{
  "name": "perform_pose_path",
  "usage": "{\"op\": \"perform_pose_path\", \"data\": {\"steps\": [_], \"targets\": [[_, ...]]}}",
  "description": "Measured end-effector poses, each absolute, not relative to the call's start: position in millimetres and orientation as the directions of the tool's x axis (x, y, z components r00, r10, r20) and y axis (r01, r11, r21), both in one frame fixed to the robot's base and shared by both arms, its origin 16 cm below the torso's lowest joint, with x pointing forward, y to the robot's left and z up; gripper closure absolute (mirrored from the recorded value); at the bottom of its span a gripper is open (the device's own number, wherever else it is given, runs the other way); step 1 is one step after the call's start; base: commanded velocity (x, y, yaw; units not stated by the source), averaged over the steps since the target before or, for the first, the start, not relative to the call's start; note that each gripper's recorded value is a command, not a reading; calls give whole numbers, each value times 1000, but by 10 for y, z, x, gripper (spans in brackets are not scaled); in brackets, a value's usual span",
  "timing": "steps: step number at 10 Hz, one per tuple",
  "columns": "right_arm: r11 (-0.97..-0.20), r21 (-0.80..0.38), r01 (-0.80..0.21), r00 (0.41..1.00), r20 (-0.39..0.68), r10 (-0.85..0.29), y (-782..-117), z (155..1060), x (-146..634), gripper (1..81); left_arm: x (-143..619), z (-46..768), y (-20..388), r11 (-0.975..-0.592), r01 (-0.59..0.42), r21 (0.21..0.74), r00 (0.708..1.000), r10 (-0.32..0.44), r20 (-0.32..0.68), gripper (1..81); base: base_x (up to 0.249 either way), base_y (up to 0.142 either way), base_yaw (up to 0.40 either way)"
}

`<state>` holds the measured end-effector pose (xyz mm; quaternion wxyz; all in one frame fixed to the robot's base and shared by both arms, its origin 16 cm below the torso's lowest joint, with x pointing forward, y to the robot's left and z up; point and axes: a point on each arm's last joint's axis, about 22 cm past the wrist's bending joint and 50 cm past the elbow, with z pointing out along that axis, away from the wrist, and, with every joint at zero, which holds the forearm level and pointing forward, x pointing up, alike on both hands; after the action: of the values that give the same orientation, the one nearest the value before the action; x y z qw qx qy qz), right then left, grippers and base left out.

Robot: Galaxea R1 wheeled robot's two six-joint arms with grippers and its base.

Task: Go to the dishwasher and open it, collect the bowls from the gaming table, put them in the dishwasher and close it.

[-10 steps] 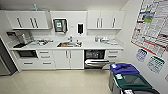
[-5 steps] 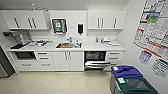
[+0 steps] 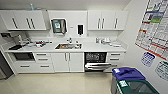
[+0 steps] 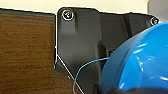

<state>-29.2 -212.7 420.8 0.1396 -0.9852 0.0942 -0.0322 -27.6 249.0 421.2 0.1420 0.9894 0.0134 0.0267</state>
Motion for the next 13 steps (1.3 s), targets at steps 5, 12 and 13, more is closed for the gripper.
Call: {"op": "perform_pose_path", "data": {"steps": [5,12,13], "targets": [[-943,-281,-176,980,39,-195,-2133,4208,-275,811,-258,4212,2484,-959,18,283,998,34,52,811,116,0,0],[-941,-291,-174,980,46,-195,-2054,4211,-192,811,-159,4211,2558,-961,19,277,997,39,67,811,116,0,0],[-940,-294,-175,980,42,-195,-2024,4213,-240,811,-218,4211,2591,-962,20,271,998,37,59,811,116,0,0]]}}
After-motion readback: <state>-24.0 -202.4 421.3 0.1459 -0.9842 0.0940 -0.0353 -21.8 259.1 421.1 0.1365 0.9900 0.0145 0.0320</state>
